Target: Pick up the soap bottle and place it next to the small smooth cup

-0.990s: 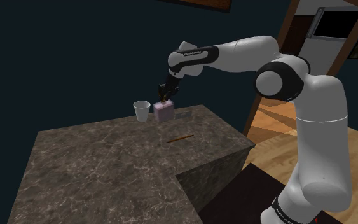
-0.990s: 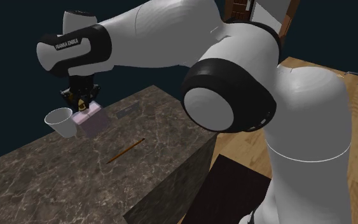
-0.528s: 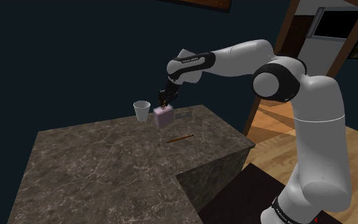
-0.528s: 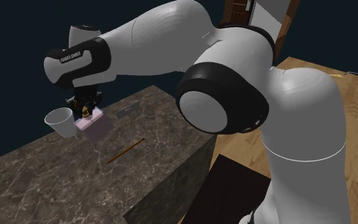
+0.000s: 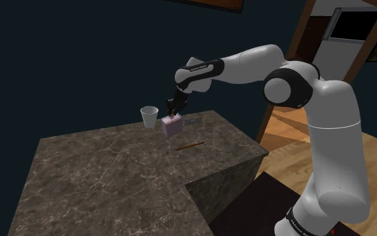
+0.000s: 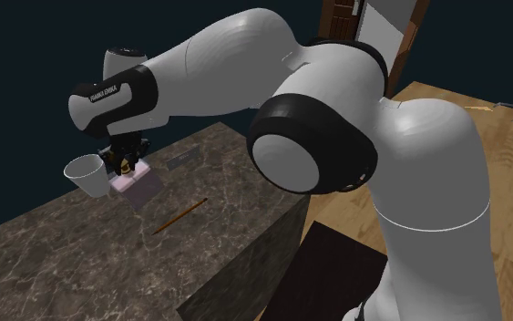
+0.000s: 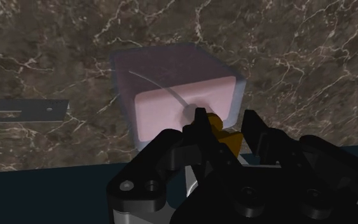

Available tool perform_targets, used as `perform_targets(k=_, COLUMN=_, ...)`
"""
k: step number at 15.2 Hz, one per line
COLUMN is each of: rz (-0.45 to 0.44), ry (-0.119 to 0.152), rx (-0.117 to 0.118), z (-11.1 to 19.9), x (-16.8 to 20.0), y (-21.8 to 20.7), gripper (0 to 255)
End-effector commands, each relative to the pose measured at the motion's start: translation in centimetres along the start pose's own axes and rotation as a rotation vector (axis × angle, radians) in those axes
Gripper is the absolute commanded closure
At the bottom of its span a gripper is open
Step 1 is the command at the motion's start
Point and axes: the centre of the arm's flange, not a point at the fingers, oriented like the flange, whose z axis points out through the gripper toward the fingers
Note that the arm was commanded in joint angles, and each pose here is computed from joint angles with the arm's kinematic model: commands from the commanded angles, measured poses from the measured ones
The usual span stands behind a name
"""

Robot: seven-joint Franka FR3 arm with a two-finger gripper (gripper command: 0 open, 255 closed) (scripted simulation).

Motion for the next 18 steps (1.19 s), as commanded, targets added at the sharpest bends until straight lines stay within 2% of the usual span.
perform_targets(k=1, rz=0.000, ry=0.001, rx=0.000, z=0.0, x=0.0, y=0.0, gripper=255)
perform_targets(k=4, rz=0.000, ry=0.001, rx=0.000, z=0.0, x=0.0, y=0.0, gripper=255)
perform_targets(k=5, rz=0.000, ry=0.001, rx=0.000, z=0.0, x=0.0, y=0.0, gripper=0)
perform_targets(k=10, rz=0.000, ry=0.001, rx=0.000, z=0.0, x=0.0, y=0.0, gripper=0)
perform_targets(k=14, rz=0.000, ry=0.001, rx=0.000, z=-5.0, x=0.0, y=0.0, gripper=0)
perform_targets(k=18, rz=0.000, ry=0.001, rx=0.000, z=-5.0, x=0.0, y=0.0, gripper=0)
